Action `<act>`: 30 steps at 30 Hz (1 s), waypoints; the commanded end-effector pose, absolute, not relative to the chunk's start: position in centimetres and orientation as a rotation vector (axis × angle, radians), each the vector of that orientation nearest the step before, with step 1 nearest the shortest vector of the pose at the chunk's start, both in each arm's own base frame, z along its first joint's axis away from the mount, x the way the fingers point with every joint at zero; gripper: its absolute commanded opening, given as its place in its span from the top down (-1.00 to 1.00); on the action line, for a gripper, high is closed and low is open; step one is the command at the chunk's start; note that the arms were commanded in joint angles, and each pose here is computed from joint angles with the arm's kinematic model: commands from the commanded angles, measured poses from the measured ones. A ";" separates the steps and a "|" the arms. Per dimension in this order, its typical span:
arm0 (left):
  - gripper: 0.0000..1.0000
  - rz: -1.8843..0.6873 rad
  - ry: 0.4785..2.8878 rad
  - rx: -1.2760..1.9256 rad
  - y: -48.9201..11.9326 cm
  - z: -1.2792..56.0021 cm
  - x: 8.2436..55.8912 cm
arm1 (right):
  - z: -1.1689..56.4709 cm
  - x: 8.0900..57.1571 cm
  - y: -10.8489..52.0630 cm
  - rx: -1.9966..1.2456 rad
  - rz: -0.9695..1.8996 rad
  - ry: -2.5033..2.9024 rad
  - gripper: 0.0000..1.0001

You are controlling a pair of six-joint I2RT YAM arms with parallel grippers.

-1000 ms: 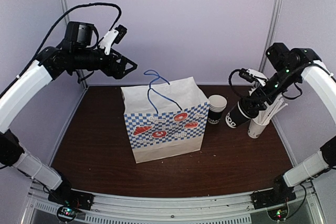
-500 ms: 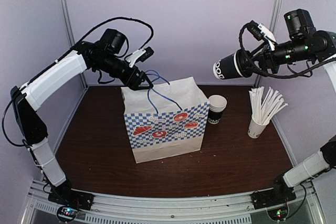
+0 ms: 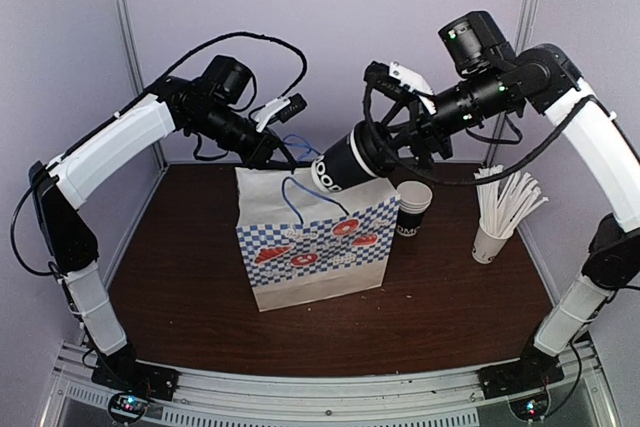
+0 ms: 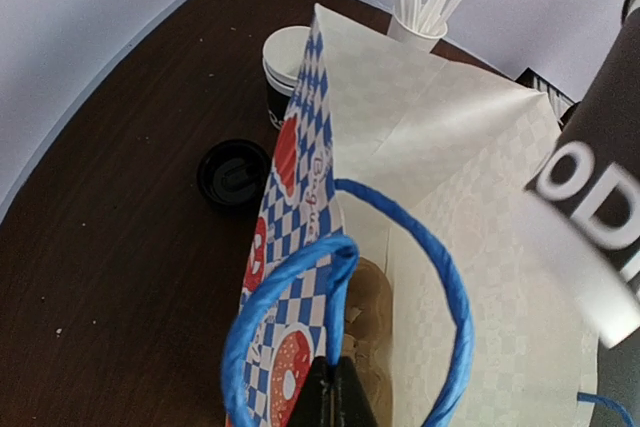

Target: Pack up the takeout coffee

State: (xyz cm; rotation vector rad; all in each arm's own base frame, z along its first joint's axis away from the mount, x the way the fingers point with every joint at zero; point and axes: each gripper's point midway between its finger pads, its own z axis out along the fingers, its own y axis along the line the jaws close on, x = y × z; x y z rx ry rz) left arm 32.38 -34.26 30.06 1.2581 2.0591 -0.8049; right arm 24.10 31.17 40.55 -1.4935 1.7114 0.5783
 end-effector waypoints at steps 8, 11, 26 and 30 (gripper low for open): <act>1.00 -0.733 1.949 1.343 -35.5 33.3 27.4 | 35.4 20.6 34.7 -1.807 0.363 1.640 0.08; 1.00 -0.685 1.933 1.342 -36.5 34.0 26.1 | 34.2 19.1 34.4 -1.905 0.293 1.599 0.07; 1.00 -0.667 1.869 1.232 -38.1 35.8 21.3 | 27.8 14.0 33.2 -2.205 -0.075 1.479 0.11; 1.00 -0.676 1.840 1.237 -38.6 35.6 19.9 | 27.2 14.1 32.5 -2.218 -0.155 1.459 0.10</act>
